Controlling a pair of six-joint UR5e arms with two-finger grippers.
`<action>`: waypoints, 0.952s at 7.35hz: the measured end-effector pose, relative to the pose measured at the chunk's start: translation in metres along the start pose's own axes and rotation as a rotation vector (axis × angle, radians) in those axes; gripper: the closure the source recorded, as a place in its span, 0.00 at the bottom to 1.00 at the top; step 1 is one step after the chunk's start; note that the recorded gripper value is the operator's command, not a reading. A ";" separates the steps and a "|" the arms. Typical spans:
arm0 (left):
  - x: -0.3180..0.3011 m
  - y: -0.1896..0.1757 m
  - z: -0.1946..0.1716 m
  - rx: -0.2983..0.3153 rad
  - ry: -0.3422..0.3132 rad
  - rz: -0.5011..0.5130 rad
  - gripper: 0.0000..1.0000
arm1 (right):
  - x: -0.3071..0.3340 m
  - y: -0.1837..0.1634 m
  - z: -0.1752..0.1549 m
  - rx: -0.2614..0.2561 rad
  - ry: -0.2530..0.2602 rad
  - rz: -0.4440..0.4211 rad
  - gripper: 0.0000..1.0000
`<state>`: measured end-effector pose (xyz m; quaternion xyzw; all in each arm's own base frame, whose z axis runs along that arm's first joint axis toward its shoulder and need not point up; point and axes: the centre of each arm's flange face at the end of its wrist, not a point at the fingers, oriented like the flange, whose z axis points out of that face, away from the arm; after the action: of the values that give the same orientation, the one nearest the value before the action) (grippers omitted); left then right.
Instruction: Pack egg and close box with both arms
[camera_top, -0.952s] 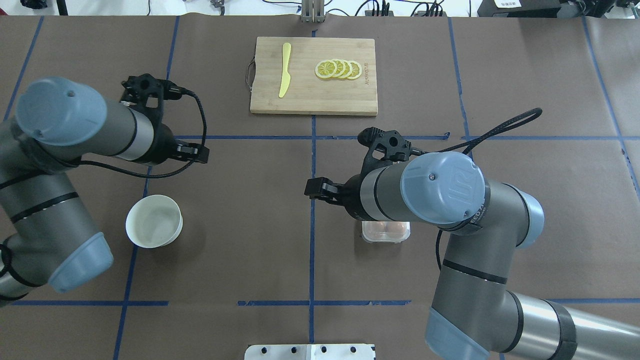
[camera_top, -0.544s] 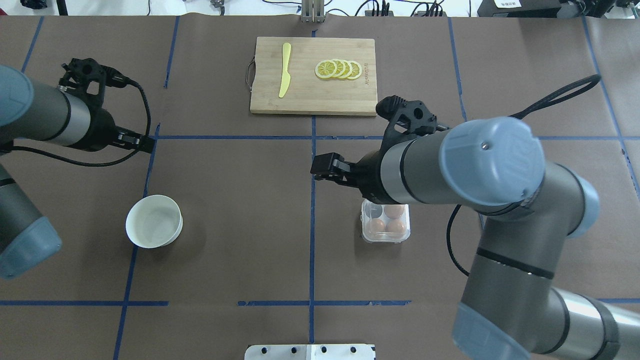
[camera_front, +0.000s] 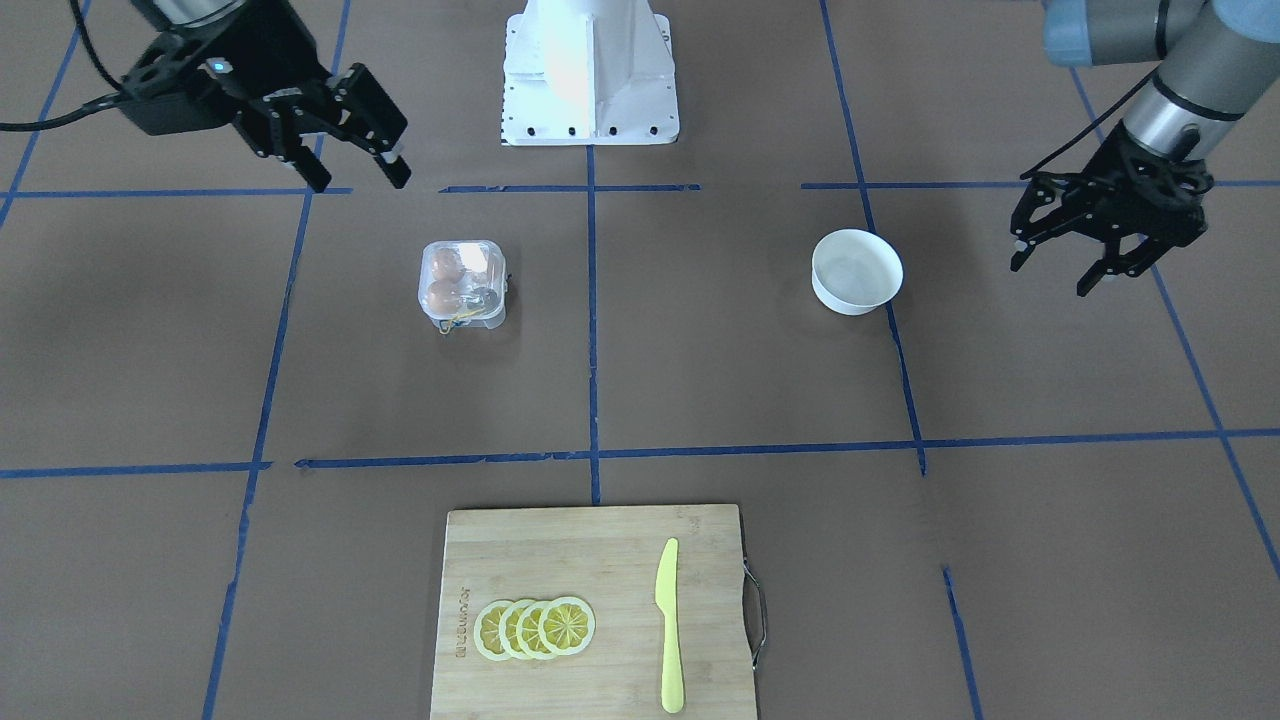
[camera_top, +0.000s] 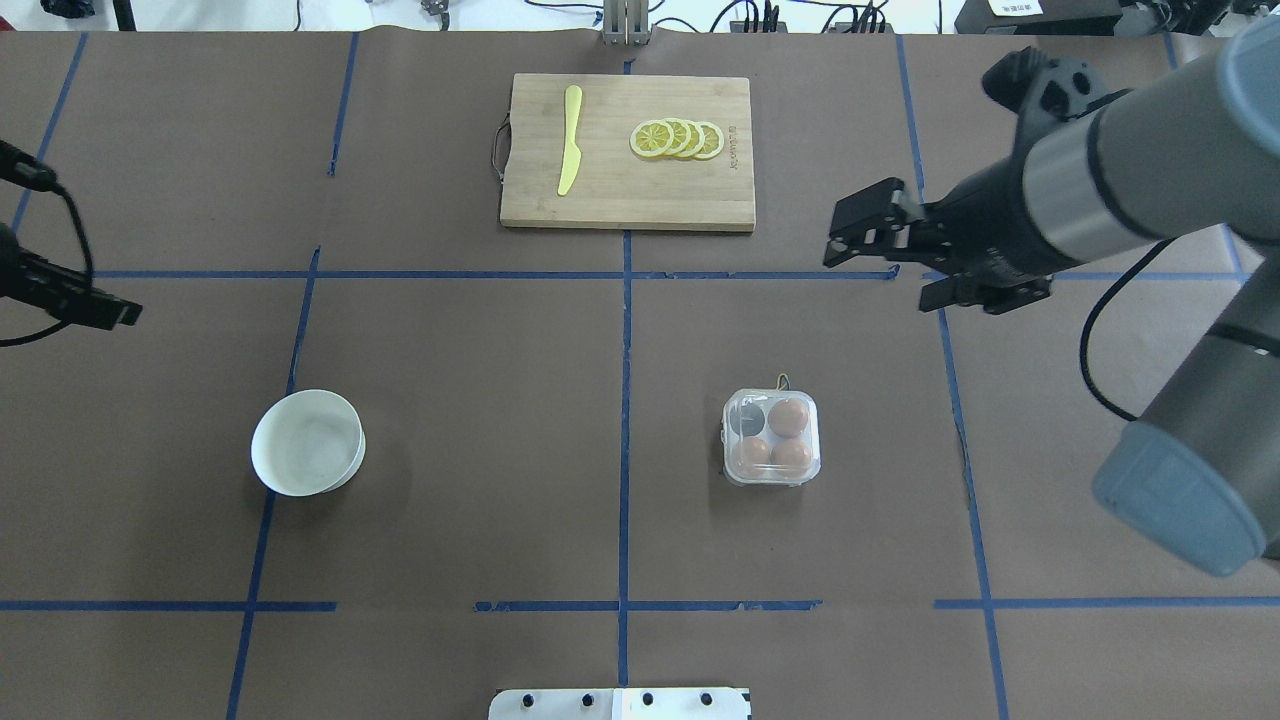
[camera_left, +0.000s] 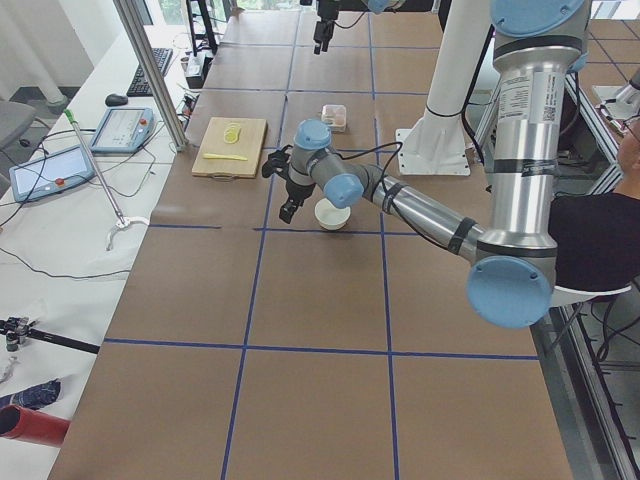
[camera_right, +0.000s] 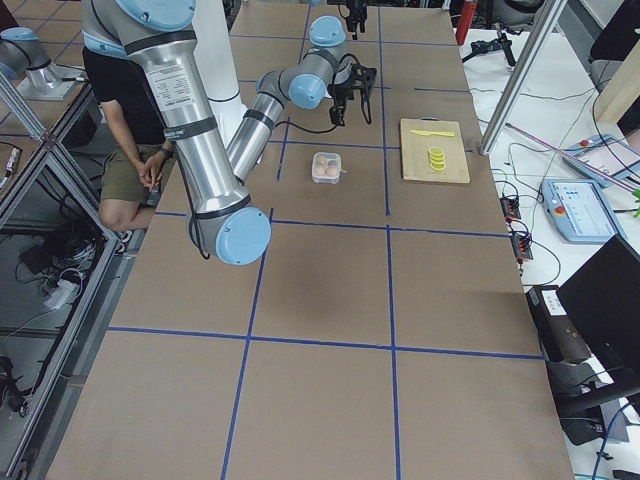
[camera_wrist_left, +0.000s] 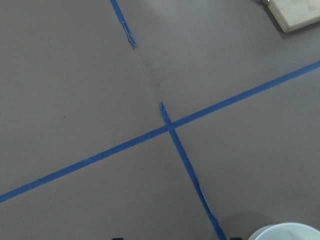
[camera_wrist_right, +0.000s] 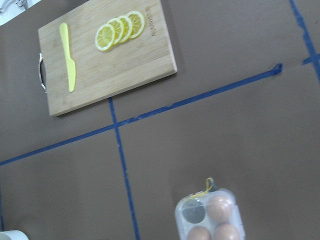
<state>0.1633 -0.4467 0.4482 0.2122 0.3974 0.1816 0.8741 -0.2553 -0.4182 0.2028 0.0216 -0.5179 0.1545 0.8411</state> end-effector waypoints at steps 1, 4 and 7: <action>-0.036 0.021 -0.010 0.004 -0.010 0.040 0.23 | 0.040 -0.022 -0.014 -0.006 0.032 -0.043 0.00; -0.150 0.082 -0.050 0.008 -0.075 0.101 0.01 | 0.203 -0.072 -0.061 -0.030 0.145 -0.250 0.00; -0.216 0.112 -0.089 -0.026 -0.141 -0.058 0.00 | 0.347 -0.103 -0.107 -0.037 0.176 -0.359 0.00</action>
<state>-0.0558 -0.4369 0.5863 0.2014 0.3384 0.1458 0.9076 0.0105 -0.4132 0.4713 0.0848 -0.4331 -0.0063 0.8973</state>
